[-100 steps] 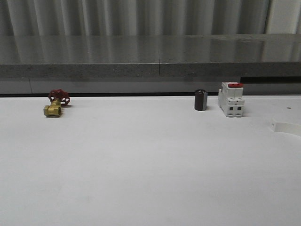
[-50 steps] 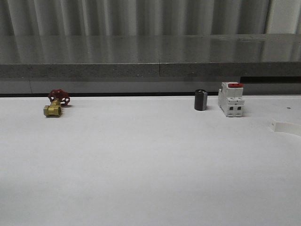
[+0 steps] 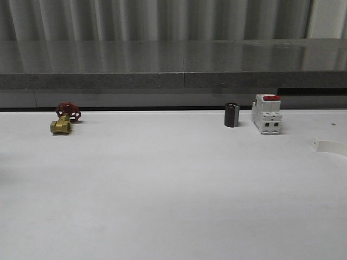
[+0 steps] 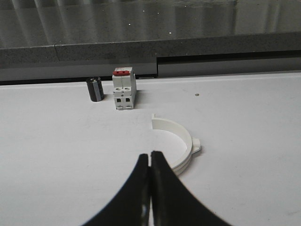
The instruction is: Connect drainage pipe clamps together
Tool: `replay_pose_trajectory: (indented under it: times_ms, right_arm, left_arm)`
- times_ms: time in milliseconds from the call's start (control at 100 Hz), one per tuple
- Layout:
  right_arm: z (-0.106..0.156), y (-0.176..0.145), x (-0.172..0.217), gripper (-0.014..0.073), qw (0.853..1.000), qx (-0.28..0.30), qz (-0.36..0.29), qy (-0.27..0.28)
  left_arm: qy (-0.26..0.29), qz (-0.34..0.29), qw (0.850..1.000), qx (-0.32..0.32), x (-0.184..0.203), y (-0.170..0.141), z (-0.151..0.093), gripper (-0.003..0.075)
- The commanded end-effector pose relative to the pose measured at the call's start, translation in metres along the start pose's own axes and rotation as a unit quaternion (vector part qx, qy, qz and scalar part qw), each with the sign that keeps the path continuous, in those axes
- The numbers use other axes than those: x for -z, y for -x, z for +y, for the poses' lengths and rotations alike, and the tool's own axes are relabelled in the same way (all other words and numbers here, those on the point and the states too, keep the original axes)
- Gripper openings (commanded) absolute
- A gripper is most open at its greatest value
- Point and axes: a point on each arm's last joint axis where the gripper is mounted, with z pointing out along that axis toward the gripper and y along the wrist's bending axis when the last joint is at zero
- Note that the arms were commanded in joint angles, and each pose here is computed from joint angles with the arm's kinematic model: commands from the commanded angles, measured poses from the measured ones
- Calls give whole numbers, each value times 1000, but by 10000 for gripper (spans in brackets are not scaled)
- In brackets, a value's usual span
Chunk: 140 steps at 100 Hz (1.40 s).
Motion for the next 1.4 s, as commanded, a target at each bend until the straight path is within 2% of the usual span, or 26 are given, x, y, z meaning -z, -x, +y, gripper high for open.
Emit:
replay_pose_trajectory:
  times_ms: [0, 380, 670, 850, 920, 990, 1110, 1180, 1280, 1390]
  right_arm:
    - [1, 13, 3, -118, 998, 4, -59, 2]
    - [1, 13, 3, -118, 998, 4, -59, 2]
    - [1, 13, 3, -118, 998, 4, -59, 2]
    - [1, 13, 3, -118, 998, 4, -59, 2]
    - [1, 13, 3, -118, 998, 4, -59, 2]
    - [1, 13, 3, -118, 998, 4, -59, 2]
    - [1, 13, 3, -118, 998, 4, -59, 2]
    - [1, 13, 3, -118, 998, 4, -59, 2]
    - [1, 13, 3, -118, 998, 4, -59, 2]
    - [1, 13, 3, -118, 998, 4, -59, 2]
  left_arm:
    - [6, -36, 999, 9, 7, 16, 10, 600]
    - [10, -12, 1000, 0, -55, 31, 29, 600]
    - [6, 12, 1000, 3, -80, 28, 31, 600]
    - [5, 15, 1000, 3, -81, 27, 31, 580]
    - [4, 19, 1000, 3, -81, 26, 31, 524]
    - [2, 24, 1000, 3, -81, 25, 30, 424]
    - [1, 29, 1000, 3, -81, 24, 30, 186]
    - [-1, 34, 999, 3, -81, 23, 30, 80]
    - [-11, 36, 999, 12, -77, 23, 28, -4]
    - [-41, 28, 998, 40, -65, 26, 19, -13]
